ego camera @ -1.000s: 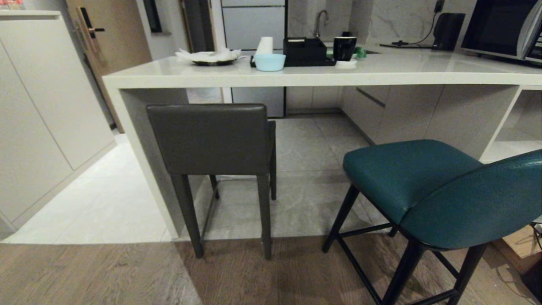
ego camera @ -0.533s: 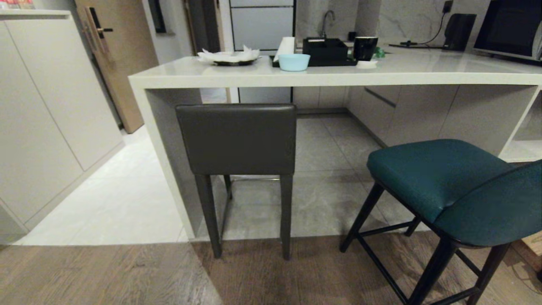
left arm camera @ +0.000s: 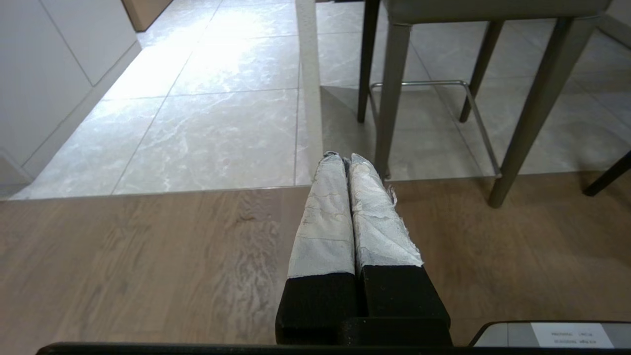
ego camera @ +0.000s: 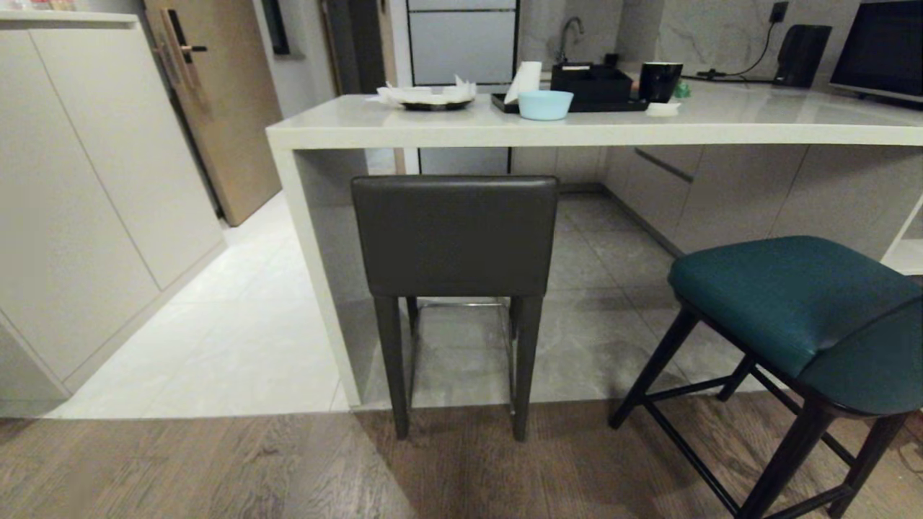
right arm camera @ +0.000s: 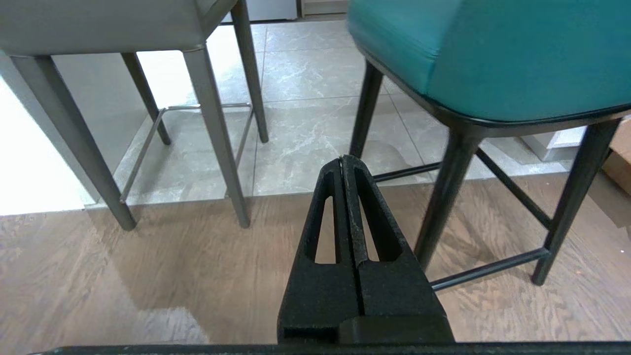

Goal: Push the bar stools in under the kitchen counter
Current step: Pull the gray chair out from under the dining table

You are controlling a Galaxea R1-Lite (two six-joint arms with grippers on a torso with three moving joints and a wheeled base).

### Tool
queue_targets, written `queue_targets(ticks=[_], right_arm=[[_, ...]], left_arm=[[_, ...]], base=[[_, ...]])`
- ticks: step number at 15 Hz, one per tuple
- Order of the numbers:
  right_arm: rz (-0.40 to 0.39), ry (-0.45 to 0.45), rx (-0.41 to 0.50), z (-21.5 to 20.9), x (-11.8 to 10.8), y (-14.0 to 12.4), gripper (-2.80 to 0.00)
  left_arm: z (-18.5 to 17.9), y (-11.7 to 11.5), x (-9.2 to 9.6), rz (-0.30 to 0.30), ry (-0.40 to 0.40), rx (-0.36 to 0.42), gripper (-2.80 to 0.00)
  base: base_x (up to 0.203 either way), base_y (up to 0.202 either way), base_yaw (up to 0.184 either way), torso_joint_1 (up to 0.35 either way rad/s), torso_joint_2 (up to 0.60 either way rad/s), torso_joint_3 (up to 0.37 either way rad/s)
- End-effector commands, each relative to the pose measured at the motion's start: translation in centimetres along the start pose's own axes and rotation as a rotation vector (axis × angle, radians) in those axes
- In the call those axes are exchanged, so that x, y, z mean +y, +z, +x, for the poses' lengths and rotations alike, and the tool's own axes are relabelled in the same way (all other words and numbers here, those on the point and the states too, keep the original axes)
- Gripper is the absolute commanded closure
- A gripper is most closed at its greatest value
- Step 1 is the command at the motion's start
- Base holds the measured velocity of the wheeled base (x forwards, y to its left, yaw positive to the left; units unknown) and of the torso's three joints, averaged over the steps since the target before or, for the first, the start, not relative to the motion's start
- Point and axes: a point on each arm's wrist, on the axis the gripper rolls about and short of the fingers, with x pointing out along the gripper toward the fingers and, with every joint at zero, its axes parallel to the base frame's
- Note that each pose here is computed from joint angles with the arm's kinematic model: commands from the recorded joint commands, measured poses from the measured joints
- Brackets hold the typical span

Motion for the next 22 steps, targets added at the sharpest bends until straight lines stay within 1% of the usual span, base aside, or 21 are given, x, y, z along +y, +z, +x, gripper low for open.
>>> queue_targets(ticks=[1,7,22], right_arm=[[0.0,0.001,-0.002,-0.01,0.0,0.0,0.0],[0.0,0.001,0.0,0.0,0.0,0.0,0.0],[0.0,0.001,0.0,0.0,0.0,0.0,0.0]], left_arm=[[0.0,-0.01,0.0,0.001,0.001,0.001,0.0],[0.01,-0.01,0.0,0.001,0.001,0.002,0.0],[0.0,-0.01,0.0,-0.001,0.001,0.001,0.0]], base=[[0.0,0.0,0.0,0.0,0.0,0.0],[0.015,0.0,-0.001,-0.001,0.0,0.001],[0.193,0.0,0.002,0.003,0.0,0.001]])
